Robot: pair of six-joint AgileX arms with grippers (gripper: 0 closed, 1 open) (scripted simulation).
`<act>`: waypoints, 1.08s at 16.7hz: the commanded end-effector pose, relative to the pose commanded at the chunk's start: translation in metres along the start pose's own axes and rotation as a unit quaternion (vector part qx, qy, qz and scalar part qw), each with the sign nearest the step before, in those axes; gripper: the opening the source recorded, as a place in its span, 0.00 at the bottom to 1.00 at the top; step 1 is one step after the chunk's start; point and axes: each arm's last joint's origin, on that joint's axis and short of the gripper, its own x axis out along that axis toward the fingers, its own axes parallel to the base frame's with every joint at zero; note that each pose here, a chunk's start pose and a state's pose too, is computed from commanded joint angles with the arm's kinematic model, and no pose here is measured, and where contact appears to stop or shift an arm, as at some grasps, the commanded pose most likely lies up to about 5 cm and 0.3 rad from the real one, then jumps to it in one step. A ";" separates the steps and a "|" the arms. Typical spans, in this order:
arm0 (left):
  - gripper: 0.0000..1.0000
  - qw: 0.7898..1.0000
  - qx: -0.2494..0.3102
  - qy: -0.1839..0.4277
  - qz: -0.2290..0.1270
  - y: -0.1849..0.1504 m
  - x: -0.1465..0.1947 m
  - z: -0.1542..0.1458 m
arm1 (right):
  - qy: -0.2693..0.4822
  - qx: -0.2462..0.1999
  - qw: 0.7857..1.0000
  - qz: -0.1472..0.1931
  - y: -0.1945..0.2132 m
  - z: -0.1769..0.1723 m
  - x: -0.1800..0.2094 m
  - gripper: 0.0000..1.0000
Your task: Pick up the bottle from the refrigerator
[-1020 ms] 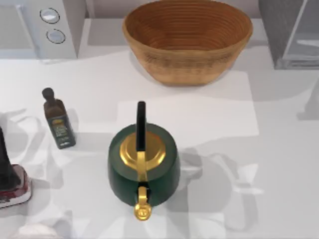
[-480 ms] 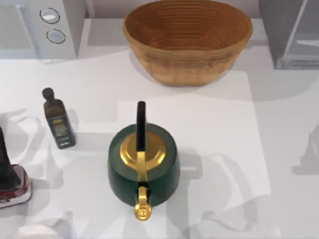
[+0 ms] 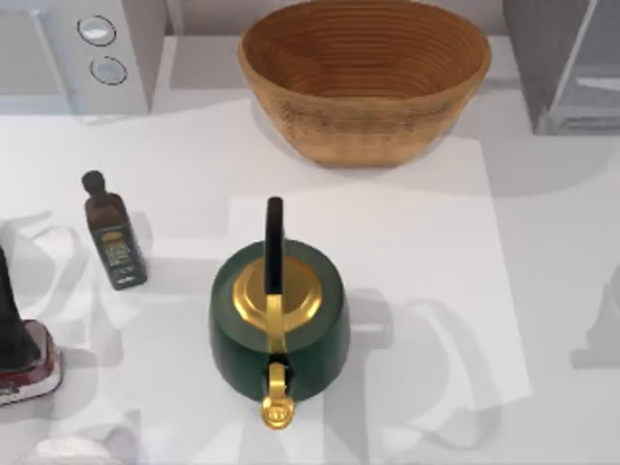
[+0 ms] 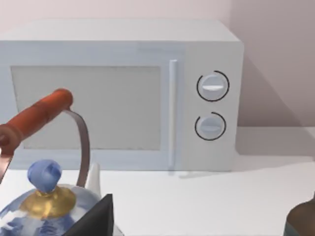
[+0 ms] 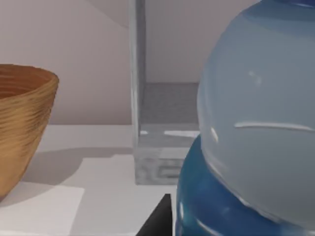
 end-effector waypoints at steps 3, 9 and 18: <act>1.00 1.000 0.000 0.000 0.000 0.000 0.000 0.000 | 0.001 0.001 1.000 -0.001 0.000 0.000 0.000 0.00; 1.00 1.000 0.000 0.000 0.000 0.000 0.000 0.000 | -0.008 0.005 1.000 -0.013 0.007 0.018 0.013 0.00; 1.00 1.000 0.000 0.000 0.000 0.000 0.000 0.000 | 0.069 -0.009 0.997 -0.031 0.060 0.008 0.086 0.00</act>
